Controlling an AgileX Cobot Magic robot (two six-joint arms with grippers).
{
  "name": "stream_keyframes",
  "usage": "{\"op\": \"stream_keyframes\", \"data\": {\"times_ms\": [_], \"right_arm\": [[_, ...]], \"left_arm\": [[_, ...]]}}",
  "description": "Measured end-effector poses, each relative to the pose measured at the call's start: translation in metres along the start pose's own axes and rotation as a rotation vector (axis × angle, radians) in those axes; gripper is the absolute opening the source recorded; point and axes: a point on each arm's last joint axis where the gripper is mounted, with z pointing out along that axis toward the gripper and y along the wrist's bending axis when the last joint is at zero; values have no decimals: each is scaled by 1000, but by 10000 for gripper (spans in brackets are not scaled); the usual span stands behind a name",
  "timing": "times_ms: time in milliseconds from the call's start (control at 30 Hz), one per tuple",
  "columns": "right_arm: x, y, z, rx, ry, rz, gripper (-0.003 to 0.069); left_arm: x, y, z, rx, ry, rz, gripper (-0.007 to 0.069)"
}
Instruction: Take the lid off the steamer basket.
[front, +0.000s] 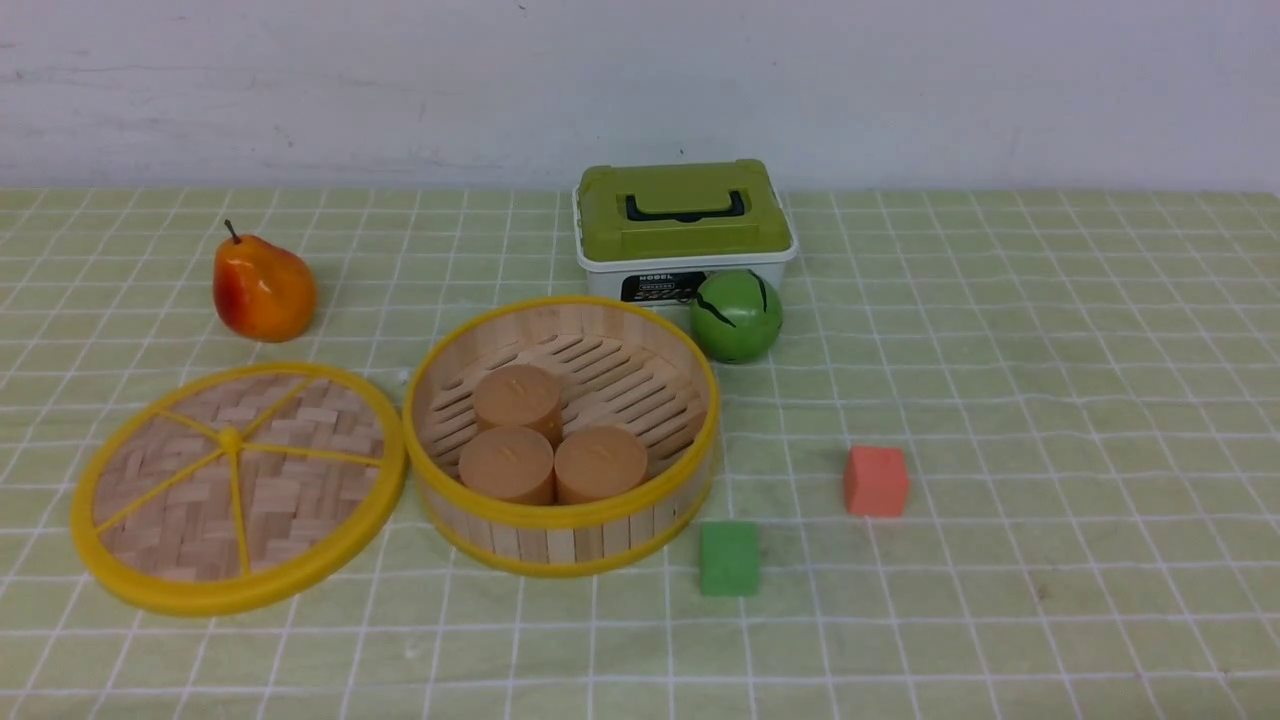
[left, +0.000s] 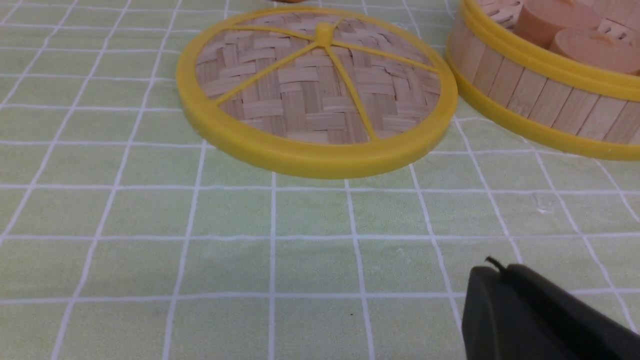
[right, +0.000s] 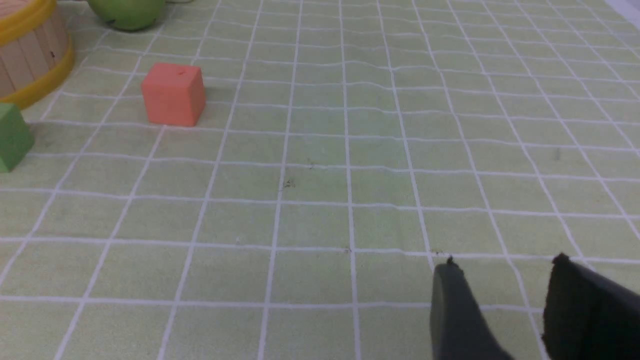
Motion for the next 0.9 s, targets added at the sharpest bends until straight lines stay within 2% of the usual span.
{"op": "stream_keyframes", "data": {"times_ms": [900], "right_arm": [[0,0,0,0,0,0,241]], "left_arm": [[0,0,0,0,0,1,7]]}}
